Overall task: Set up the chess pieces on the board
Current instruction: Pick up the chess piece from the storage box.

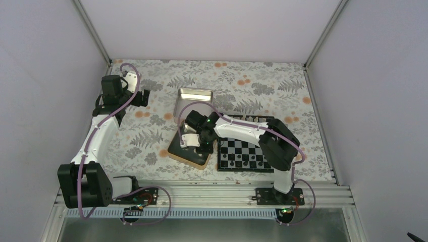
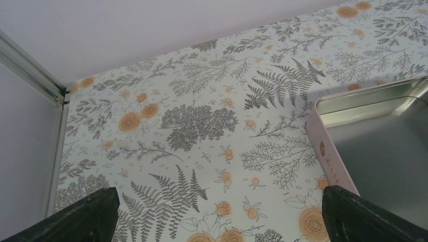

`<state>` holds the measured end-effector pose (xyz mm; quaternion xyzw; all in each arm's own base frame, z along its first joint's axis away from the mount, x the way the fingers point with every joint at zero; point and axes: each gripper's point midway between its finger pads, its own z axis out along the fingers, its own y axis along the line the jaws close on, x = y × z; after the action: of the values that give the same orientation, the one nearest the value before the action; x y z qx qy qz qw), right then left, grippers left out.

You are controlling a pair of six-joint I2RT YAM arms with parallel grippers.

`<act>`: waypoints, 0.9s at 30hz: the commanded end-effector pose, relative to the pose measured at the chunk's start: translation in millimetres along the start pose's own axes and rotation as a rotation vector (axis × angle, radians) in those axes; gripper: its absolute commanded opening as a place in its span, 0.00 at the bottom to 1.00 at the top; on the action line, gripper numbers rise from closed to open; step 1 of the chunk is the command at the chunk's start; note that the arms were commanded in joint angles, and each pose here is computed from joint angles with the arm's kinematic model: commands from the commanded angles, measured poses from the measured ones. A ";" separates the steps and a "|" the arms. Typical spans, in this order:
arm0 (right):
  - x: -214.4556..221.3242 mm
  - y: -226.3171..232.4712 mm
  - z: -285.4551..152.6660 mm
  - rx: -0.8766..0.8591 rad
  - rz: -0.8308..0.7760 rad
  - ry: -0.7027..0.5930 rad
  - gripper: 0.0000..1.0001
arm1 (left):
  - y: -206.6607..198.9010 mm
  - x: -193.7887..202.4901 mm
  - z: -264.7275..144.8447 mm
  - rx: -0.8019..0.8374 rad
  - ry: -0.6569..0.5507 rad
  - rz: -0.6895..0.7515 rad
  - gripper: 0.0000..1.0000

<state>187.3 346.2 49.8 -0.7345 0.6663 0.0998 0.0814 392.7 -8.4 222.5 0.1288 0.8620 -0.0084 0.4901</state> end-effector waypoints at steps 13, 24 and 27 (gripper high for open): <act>-4.2 -2.3 7.8 -0.003 -0.013 0.019 0.23 | 1.0 -2.9 -3.3 -0.004 -0.017 0.009 1.00; -3.6 -3.9 10.8 0.000 -0.011 0.026 0.18 | 0.9 -3.7 -4.4 -0.004 -0.019 0.008 1.00; -2.9 -3.8 11.7 0.000 -0.012 0.027 0.16 | 0.5 -3.6 -4.3 -0.001 -0.018 0.008 1.00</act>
<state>188.7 346.1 38.5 -0.7345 0.6688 0.0937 0.0667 392.7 -8.4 222.7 0.1285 0.8620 -0.0083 0.4903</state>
